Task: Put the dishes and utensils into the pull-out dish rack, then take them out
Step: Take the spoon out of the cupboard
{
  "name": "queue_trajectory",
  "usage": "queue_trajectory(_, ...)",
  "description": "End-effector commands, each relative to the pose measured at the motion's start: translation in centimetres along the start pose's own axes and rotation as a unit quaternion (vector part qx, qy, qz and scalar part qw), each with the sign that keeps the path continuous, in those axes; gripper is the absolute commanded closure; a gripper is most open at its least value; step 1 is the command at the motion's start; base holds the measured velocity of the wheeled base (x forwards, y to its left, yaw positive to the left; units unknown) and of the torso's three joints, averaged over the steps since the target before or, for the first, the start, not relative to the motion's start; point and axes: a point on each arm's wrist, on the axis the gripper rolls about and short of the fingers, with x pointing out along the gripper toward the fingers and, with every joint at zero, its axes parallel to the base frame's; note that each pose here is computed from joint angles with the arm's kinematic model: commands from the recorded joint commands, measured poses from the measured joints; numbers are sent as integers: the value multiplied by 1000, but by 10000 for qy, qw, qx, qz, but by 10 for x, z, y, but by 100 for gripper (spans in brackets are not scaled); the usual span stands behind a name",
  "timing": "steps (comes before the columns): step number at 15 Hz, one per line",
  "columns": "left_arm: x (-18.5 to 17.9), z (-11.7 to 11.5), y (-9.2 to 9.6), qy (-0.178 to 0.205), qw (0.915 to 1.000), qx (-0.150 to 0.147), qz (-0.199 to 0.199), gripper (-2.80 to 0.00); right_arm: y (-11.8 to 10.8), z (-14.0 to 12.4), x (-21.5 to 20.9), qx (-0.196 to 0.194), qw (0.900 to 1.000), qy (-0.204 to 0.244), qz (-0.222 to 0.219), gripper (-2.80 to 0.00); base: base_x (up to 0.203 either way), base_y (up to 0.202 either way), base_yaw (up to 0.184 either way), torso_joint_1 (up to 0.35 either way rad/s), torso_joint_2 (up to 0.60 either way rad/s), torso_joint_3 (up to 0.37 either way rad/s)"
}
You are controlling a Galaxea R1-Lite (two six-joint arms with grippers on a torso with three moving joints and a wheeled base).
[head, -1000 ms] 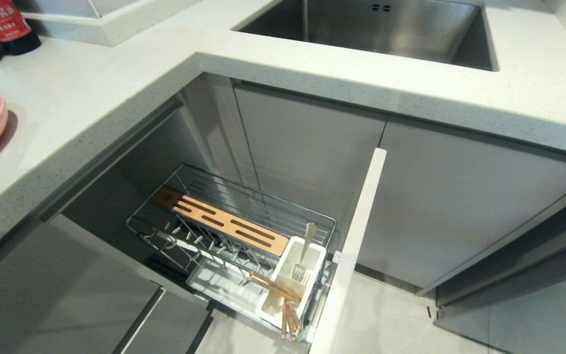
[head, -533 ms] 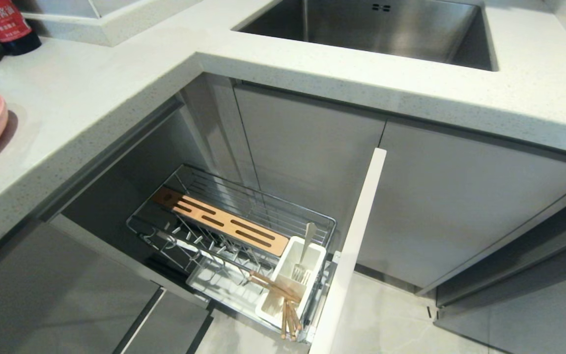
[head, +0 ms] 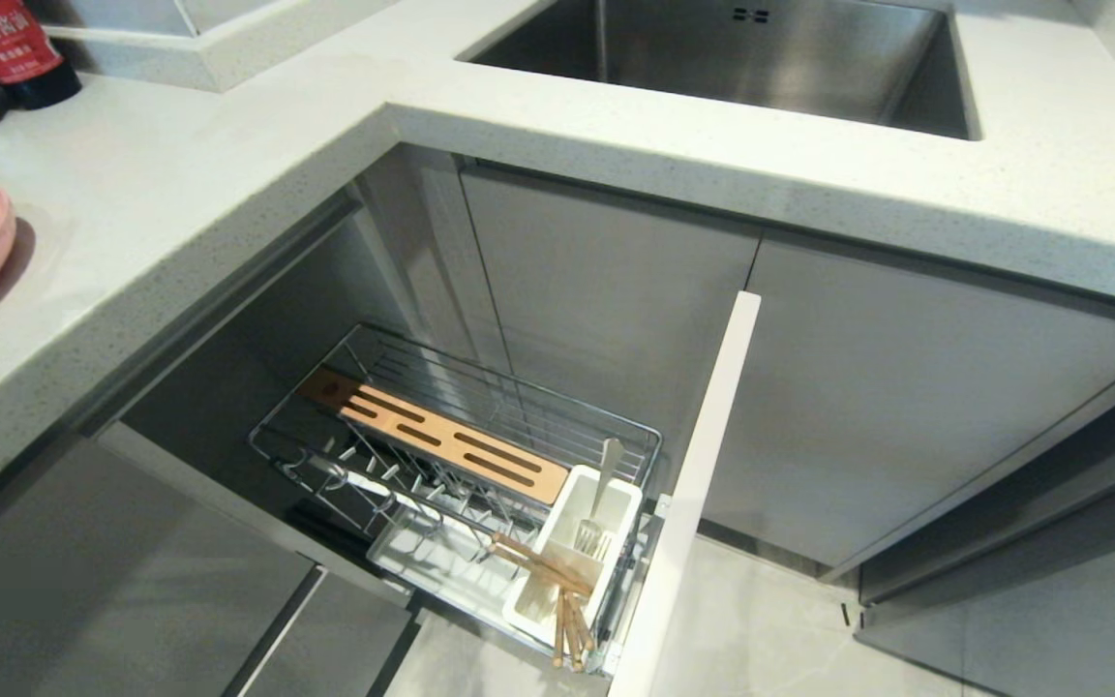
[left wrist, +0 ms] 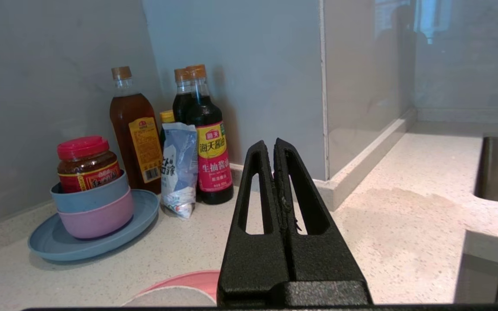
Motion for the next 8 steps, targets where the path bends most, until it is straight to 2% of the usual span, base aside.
queue_trajectory(1,12,-11,0,145,9999,3,78,0,0,0,0,-4,10000,3,2,0,0,0,0,0,0,0)
queue_trajectory(3,14,-14,0,180,9998,-80,87,0,0,0,0,-6,10000,8,2,0,0,0,0,0,0,0)
queue_trajectory(8,-2,-17,0,329,9994,-69,45,0,0,0,0,-6,10000,7,2,0,0,0,0,0,0,0)
